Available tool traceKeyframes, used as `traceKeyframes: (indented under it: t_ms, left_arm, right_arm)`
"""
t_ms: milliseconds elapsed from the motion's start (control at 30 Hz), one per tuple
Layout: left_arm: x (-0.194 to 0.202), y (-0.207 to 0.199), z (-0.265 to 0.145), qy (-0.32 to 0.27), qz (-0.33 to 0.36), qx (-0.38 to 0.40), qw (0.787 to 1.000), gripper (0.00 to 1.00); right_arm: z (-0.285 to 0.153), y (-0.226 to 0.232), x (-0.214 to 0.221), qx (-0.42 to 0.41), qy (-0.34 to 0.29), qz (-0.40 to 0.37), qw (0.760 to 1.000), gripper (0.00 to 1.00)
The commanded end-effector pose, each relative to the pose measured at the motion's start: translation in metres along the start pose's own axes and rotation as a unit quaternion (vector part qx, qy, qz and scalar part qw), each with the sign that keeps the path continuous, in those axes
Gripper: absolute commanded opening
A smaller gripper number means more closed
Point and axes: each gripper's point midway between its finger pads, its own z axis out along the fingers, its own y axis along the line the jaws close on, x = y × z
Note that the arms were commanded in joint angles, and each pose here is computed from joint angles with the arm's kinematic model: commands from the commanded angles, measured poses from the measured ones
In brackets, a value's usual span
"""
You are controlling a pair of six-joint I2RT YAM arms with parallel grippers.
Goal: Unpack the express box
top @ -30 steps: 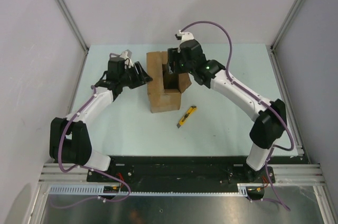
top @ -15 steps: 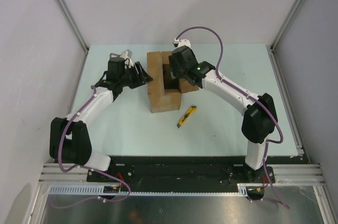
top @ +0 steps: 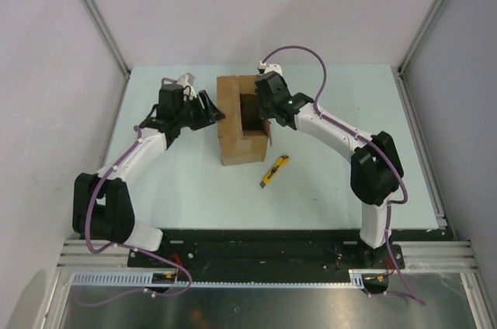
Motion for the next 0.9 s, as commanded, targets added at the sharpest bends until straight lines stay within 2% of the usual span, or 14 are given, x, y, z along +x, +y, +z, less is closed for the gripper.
traceKeyframes:
  t_ms: [0,100,300,433,500,567,600,633,733,867]
  left_arm:
    - [-0.020,-0.012,-0.017,-0.042,0.038,-0.001,0.998,0.62]
    - [-0.039,-0.026,-0.032,-0.084,0.081,-0.006,0.993,0.66]
    - [-0.053,-0.064,-0.047,-0.142,0.194,-0.034,0.970,0.77]
    - [-0.048,-0.071,-0.041,-0.135,0.224,-0.070,0.963,0.81]
    - [-0.036,-0.063,-0.028,-0.110,0.231,-0.101,0.961,0.82]
    - [-0.041,-0.064,-0.024,-0.108,0.236,-0.123,0.958,0.82]
    - [-0.031,-0.057,-0.014,-0.086,0.244,-0.145,0.955,0.83]
    - [-0.041,-0.054,-0.017,-0.101,0.247,-0.174,0.948,0.84]
    - [-0.039,-0.046,-0.011,-0.098,0.256,-0.219,0.936,0.89]
    - [-0.029,-0.044,-0.001,-0.079,0.259,-0.218,0.938,0.96]
  right_arm:
    - [-0.011,0.016,-0.013,-0.043,-0.024,0.040,0.998,0.08]
    - [-0.013,0.018,-0.012,-0.042,-0.023,0.049,0.998,0.00]
    - [-0.020,0.026,-0.008,-0.021,-0.019,0.060,0.998,0.00]
    - [-0.025,0.027,-0.004,-0.006,-0.011,0.072,0.997,0.00]
    - [-0.026,0.028,-0.003,-0.004,-0.008,0.079,0.997,0.00]
    - [-0.027,0.028,-0.001,-0.001,-0.003,0.091,0.996,0.00]
    - [-0.028,0.027,0.000,-0.001,-0.002,0.092,0.996,0.00]
    - [-0.028,0.027,0.001,-0.001,-0.002,0.098,0.995,0.00]
    - [-0.028,0.025,0.004,-0.004,0.003,0.110,0.994,0.00]
    - [-0.026,0.024,0.010,-0.019,0.011,0.139,0.990,0.00]
